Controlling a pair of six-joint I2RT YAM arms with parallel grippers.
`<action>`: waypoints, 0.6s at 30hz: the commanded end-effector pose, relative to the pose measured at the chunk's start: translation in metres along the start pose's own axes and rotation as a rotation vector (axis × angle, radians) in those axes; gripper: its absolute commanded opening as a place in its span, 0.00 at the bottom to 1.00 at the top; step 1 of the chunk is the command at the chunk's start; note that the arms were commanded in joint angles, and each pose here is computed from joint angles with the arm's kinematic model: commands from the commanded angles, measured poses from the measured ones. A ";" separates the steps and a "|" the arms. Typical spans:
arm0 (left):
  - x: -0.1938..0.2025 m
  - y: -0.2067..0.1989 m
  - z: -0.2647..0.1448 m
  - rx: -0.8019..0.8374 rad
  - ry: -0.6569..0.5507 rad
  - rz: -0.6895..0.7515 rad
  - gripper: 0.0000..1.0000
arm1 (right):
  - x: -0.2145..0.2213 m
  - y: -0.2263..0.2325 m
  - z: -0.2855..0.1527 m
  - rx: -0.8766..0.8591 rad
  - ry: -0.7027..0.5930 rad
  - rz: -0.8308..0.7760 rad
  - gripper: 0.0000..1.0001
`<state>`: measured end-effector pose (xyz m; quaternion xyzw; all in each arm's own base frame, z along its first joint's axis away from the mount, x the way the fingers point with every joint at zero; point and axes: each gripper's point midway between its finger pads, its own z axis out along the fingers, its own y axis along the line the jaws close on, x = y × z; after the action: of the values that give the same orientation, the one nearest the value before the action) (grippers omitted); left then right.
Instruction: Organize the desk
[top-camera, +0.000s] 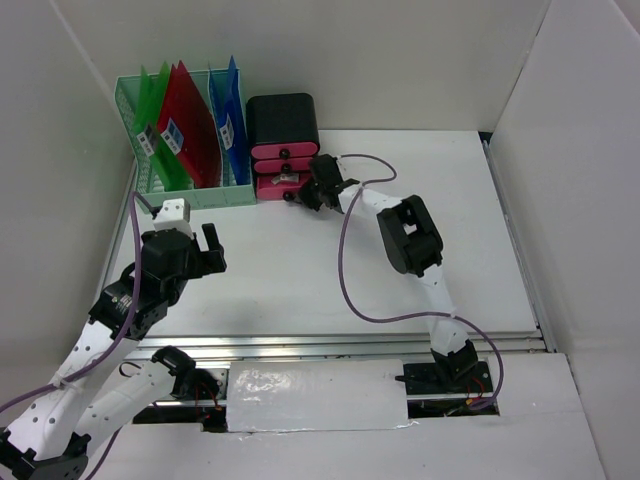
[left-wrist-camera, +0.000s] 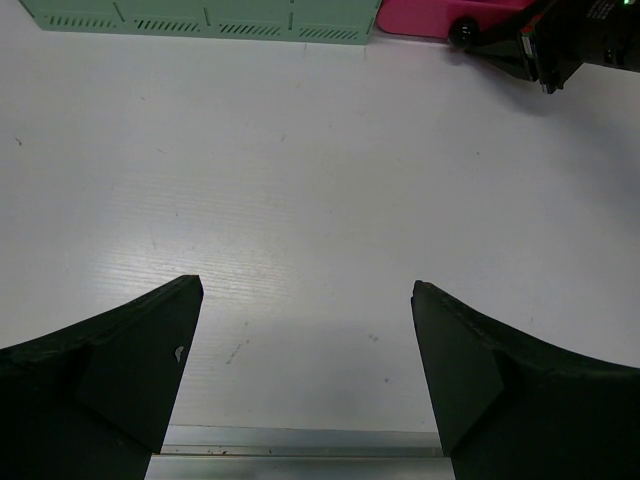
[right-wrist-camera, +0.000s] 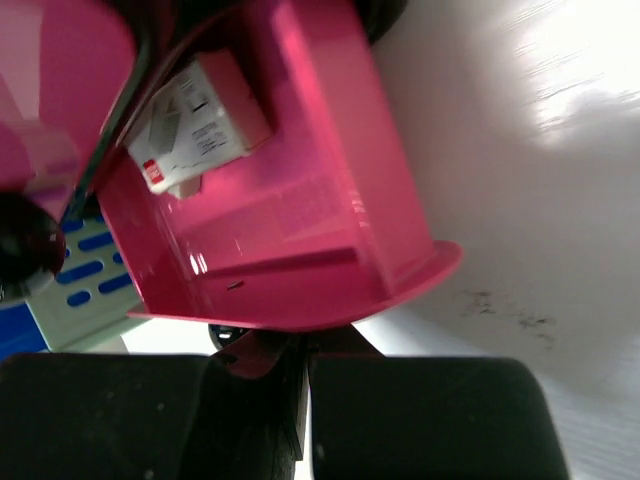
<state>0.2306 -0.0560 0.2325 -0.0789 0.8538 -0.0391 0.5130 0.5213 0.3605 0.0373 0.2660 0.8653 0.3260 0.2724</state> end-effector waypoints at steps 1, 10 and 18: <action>-0.005 -0.003 0.001 0.009 -0.022 -0.004 1.00 | -0.024 0.027 0.000 -0.088 -0.058 0.051 0.00; -0.004 -0.004 0.003 0.008 -0.016 0.000 1.00 | -0.044 0.038 0.011 -0.136 -0.079 0.101 0.00; -0.004 -0.004 0.003 0.010 -0.016 0.001 1.00 | -0.045 0.038 0.021 -0.207 -0.083 0.220 0.00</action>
<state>0.2316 -0.0568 0.2303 -0.0774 0.8564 -0.0370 0.5092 0.5597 0.3596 0.0422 0.3265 0.8202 0.3803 0.2758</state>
